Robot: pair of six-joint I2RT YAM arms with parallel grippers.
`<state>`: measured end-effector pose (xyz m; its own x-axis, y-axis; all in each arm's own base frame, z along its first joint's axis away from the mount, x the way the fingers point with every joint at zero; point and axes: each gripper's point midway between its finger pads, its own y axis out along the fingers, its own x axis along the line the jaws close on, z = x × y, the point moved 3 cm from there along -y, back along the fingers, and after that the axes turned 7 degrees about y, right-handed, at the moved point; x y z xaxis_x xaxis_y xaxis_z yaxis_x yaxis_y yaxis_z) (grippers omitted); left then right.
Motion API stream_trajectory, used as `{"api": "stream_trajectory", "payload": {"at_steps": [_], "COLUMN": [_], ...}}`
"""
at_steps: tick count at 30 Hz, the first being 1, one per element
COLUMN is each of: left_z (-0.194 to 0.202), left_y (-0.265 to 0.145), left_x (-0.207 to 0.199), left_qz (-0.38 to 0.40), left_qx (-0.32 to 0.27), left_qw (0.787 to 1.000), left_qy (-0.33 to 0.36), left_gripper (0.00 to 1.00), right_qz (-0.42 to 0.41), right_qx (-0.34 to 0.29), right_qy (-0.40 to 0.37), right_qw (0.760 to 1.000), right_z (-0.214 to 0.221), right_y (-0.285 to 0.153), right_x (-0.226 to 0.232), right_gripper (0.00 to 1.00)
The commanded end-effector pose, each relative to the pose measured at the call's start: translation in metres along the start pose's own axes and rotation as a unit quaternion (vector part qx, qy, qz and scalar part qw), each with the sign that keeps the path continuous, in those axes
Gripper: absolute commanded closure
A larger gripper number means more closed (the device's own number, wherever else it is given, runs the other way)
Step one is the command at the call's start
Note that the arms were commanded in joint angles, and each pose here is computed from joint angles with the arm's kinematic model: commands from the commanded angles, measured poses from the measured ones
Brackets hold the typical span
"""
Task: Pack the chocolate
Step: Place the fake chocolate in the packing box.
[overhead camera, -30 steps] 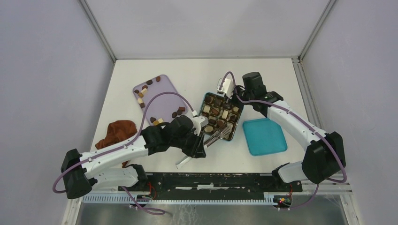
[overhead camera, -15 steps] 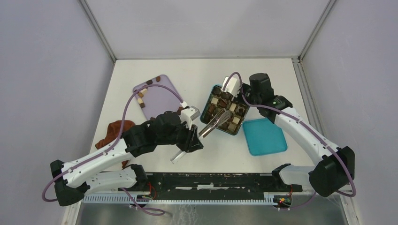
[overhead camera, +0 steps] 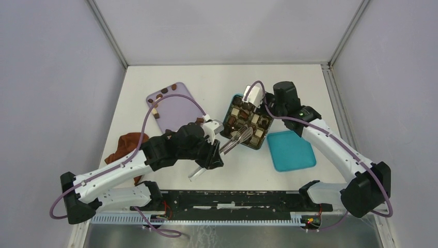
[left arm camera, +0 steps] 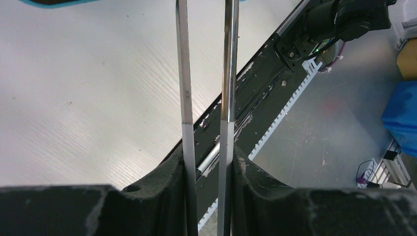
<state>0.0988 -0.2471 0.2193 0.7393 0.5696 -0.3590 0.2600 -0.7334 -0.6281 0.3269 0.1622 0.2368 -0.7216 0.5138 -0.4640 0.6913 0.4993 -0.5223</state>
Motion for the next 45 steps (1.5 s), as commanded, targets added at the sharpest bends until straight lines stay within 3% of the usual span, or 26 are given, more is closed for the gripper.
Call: {"api": "stream_trajectory", "payload": {"at_steps": [1,14,28,33,45], "left_z": [-0.012,0.016,0.040,0.051,0.057], "left_y": [0.004,0.009,0.025,0.035,0.042], "left_x": [-0.007,-0.001,-0.003,-0.008,-0.007], "left_qz": [0.015,0.015,0.023,0.028,0.024], "left_qx": [-0.013,0.037,0.090,0.124,0.146], "left_qw": [1.000,0.999,0.996,0.992,0.989], "left_qy": [0.024,0.015,0.001,0.007,0.009], "left_gripper": [0.98,0.98,0.98,0.98,0.96], "right_qz": [-0.053,-0.230,-0.286,-0.298,-0.306], "right_qx": [-0.077,-0.041,0.016,0.032,0.043], "right_qy": [0.025,0.104,0.149,0.151,0.150], "right_qw": [0.995,0.967,0.946,0.942,0.939], "right_z": [-0.028,0.006,0.045,0.055,0.060], "right_y": [0.011,0.064,0.095,0.102,0.105], "right_x": [0.009,0.069,0.089,0.094,0.097], "right_gripper": [1.00,1.00,0.98,0.87,0.74]}}
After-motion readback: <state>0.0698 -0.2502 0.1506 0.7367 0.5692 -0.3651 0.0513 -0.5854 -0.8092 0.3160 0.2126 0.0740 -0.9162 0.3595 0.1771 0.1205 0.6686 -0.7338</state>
